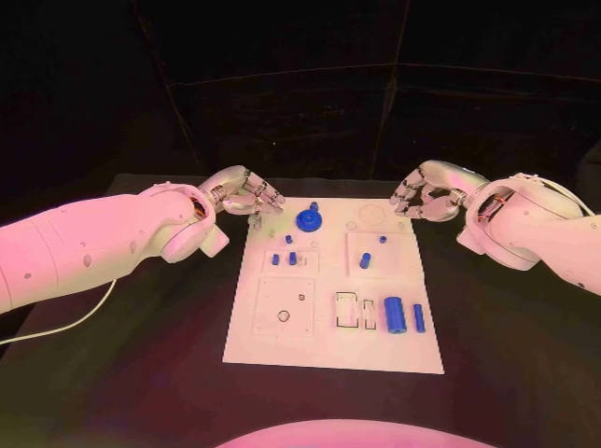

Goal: Assemble the parts on the task board

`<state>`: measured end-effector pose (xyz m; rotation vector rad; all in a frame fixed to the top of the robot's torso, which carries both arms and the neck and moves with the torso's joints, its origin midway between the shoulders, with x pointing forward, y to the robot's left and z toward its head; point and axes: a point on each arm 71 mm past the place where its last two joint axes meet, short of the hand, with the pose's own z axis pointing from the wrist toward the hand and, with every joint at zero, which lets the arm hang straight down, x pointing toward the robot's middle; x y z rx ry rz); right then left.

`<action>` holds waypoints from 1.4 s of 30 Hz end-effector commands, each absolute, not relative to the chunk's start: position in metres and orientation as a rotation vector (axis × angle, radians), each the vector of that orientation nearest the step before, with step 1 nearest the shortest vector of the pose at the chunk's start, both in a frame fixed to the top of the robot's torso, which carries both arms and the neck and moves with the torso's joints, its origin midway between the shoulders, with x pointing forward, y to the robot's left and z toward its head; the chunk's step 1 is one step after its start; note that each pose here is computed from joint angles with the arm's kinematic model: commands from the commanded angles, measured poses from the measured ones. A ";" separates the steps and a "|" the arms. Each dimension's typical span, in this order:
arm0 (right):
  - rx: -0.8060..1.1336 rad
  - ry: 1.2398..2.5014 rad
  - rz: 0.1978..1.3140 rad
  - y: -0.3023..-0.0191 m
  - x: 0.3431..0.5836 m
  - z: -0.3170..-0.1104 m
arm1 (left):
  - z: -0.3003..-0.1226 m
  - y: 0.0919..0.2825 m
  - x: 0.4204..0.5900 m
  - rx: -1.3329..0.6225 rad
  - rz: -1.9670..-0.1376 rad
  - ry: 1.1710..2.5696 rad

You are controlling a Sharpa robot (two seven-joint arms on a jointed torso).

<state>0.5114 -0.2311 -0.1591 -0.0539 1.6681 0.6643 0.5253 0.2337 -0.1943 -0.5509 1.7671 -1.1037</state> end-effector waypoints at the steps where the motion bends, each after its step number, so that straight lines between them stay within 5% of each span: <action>1: -0.226 1.641 0.556 -0.227 0.509 -0.162 | -0.182 0.237 0.525 -0.834 -1.388 1.513; 12: -0.366 1.656 0.493 -0.208 0.503 -0.183 | -0.181 0.234 0.520 -0.941 -1.515 1.419; 42: -0.464 1.788 0.471 -0.192 0.503 -0.204 | -0.183 0.235 0.519 -0.969 -1.501 1.421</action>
